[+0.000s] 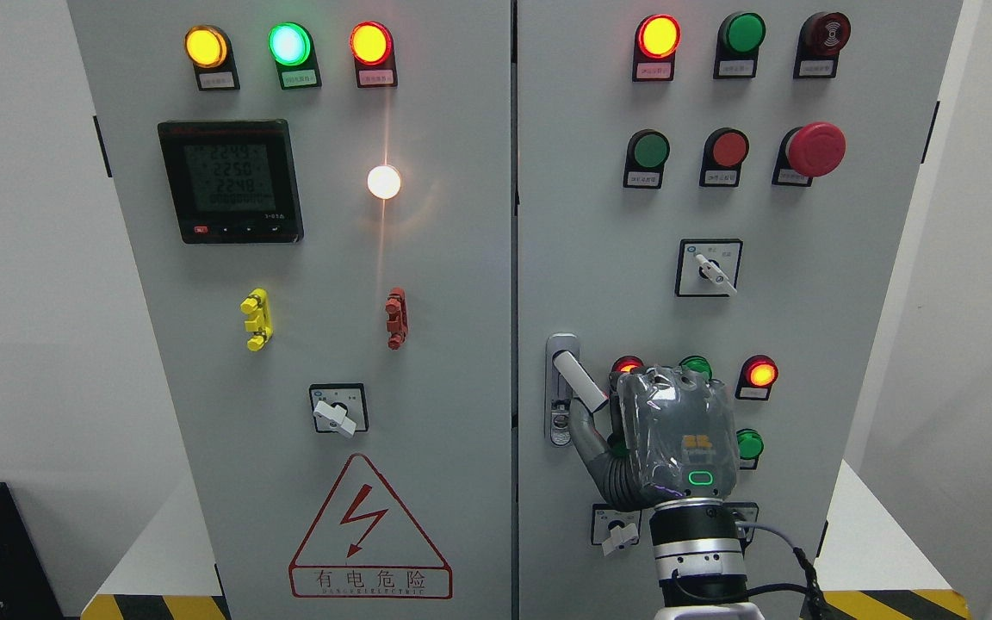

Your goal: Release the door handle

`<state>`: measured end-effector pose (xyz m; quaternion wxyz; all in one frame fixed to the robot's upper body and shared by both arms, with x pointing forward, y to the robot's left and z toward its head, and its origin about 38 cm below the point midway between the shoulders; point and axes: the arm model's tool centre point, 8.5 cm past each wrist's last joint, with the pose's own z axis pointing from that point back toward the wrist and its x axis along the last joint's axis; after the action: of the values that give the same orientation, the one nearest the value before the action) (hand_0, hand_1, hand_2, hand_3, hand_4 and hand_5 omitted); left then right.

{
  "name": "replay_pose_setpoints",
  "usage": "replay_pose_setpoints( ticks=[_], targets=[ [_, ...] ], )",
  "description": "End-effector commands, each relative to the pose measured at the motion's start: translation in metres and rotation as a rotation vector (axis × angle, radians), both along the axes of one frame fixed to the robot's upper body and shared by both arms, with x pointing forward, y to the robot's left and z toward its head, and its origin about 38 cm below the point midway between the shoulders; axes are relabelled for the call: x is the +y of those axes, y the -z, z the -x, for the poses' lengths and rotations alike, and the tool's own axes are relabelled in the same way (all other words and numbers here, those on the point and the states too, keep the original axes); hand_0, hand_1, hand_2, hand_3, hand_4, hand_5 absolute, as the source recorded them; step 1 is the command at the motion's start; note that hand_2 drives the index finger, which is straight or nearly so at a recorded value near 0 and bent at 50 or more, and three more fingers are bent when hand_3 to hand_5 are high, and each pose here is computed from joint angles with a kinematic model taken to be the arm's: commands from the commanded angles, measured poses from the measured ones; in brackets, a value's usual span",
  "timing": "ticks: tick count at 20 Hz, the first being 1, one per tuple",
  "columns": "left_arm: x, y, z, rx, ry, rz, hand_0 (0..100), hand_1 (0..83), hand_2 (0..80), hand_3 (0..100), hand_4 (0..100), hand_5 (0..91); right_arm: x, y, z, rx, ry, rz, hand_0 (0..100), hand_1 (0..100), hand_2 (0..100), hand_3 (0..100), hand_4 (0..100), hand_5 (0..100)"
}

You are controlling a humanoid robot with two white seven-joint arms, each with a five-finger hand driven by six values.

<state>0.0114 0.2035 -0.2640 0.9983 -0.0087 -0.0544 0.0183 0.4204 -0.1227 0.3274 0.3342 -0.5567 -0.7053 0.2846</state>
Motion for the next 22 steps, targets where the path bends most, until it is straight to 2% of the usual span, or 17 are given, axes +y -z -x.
replay_pose_setpoints(
  ticks=[1,22],
  targets=[
    [0.0013,-0.0006,-0.0067,0.003,0.003,-0.004,12,55.6,0.0,0,0,0.0,-0.0024,-0.0003,-0.0003,-0.001,0.006,-0.003,56,50,94,100,100,100],
    [0.0013,-0.0006,-0.0067,0.003,0.003,-0.004,12,55.6,0.0,0,0,0.0,-0.0049,-0.0034,0.0008,-0.01,0.009,-0.011,57,48,94,100,100,100]
  ],
)
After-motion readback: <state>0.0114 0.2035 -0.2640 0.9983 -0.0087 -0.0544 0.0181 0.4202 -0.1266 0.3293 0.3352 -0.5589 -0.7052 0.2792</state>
